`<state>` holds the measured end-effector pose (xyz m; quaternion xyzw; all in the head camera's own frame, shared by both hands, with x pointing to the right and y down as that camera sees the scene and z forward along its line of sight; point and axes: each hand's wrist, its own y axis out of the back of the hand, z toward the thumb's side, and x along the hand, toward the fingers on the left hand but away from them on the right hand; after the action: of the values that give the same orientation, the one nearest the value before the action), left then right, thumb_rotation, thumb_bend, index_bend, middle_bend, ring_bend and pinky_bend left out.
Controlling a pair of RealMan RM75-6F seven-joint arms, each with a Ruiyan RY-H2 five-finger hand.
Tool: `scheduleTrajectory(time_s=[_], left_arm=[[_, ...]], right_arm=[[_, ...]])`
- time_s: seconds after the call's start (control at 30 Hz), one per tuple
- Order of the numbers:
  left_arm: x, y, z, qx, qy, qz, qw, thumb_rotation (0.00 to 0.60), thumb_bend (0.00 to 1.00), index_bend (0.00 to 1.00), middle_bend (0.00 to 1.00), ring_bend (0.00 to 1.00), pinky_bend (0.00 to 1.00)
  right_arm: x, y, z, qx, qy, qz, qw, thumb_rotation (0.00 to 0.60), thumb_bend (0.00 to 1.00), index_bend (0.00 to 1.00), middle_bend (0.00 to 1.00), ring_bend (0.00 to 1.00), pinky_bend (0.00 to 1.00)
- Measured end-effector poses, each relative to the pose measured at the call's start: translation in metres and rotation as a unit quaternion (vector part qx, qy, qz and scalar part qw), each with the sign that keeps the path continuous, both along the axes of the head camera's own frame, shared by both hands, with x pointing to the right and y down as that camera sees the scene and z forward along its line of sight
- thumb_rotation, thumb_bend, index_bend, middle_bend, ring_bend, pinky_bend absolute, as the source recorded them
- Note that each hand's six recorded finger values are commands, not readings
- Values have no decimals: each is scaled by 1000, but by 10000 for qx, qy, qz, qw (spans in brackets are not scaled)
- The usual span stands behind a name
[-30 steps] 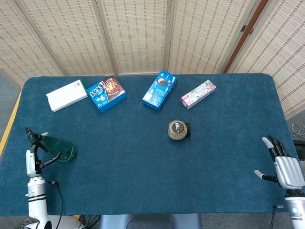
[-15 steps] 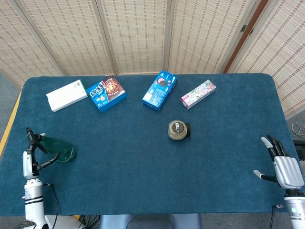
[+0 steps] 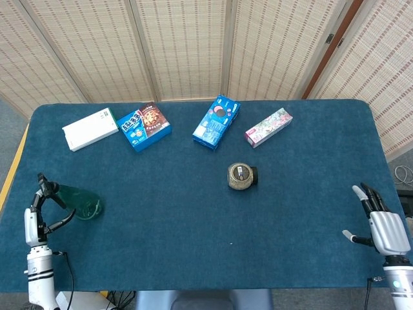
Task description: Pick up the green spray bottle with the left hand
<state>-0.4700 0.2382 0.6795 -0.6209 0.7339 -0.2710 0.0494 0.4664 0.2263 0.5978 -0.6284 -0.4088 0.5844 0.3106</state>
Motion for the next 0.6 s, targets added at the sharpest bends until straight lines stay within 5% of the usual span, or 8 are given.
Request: scheduleTrajectory(time_s=[0.6], left_arm=[[-36,3,-24,-212,-808,204,9963,600,0,284,359,169,0]], right_arm=[[-3,-3,-3,25,44,-64,10000,600,0,0,0,0,353]])
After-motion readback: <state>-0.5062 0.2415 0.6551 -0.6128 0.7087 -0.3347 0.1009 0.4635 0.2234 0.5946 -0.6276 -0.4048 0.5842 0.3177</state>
